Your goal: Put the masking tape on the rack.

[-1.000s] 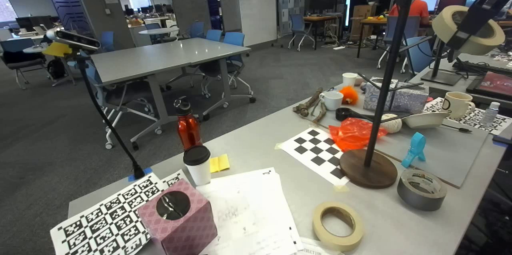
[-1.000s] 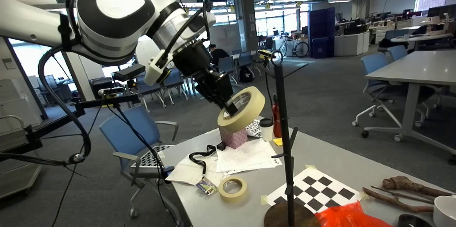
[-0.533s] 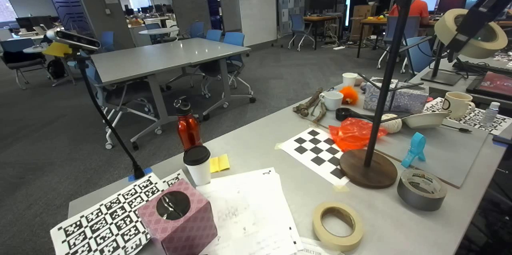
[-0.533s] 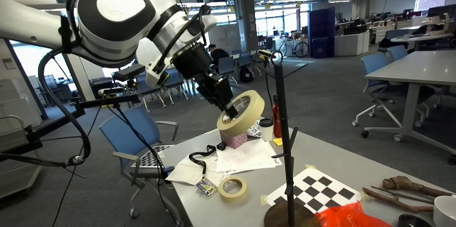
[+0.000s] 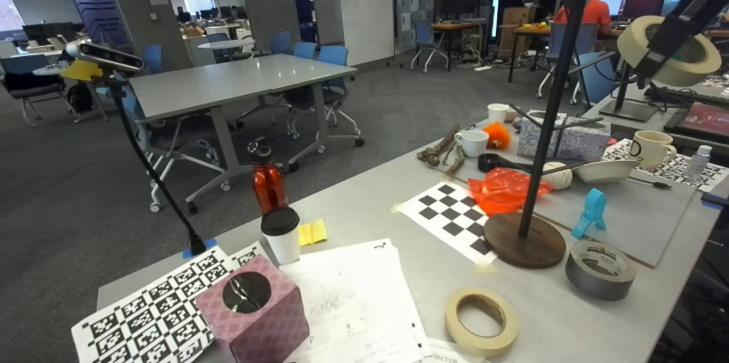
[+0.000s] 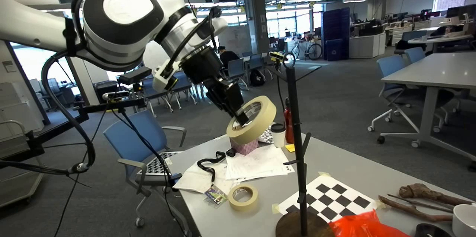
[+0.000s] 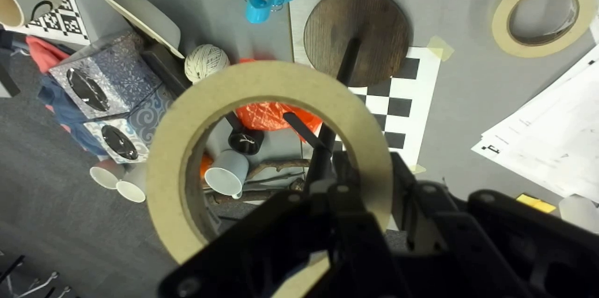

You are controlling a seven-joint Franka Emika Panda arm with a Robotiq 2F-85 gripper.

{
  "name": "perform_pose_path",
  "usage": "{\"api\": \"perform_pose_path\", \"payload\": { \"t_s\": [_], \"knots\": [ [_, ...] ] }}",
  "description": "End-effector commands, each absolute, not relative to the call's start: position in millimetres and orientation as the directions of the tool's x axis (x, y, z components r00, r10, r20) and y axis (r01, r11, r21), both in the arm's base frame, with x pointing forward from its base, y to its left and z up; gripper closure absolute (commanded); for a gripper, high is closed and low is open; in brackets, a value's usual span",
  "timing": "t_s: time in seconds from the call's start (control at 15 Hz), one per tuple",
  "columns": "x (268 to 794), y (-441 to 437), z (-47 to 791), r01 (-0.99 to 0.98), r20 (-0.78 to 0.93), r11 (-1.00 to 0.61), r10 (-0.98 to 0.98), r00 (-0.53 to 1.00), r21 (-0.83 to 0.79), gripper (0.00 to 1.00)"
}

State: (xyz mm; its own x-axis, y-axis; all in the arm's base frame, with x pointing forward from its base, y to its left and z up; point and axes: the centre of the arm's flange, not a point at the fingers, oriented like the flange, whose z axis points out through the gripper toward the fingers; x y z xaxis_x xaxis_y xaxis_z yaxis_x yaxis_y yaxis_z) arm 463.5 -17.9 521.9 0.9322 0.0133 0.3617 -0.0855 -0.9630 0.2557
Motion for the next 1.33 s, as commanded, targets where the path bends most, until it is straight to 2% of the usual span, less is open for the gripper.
{"api": "perform_pose_path", "payload": {
  "t_s": [0.0,0.6,1.27],
  "knots": [
    [464,-25,527,-0.097,0.365,-0.961,0.005,0.931,0.260,0.95],
    [468,-78,542,-0.152,0.386,-0.967,-0.064,0.920,0.204,0.95],
    [488,-105,537,0.024,0.368,-0.998,0.040,0.929,0.049,0.95]
  ]
}}
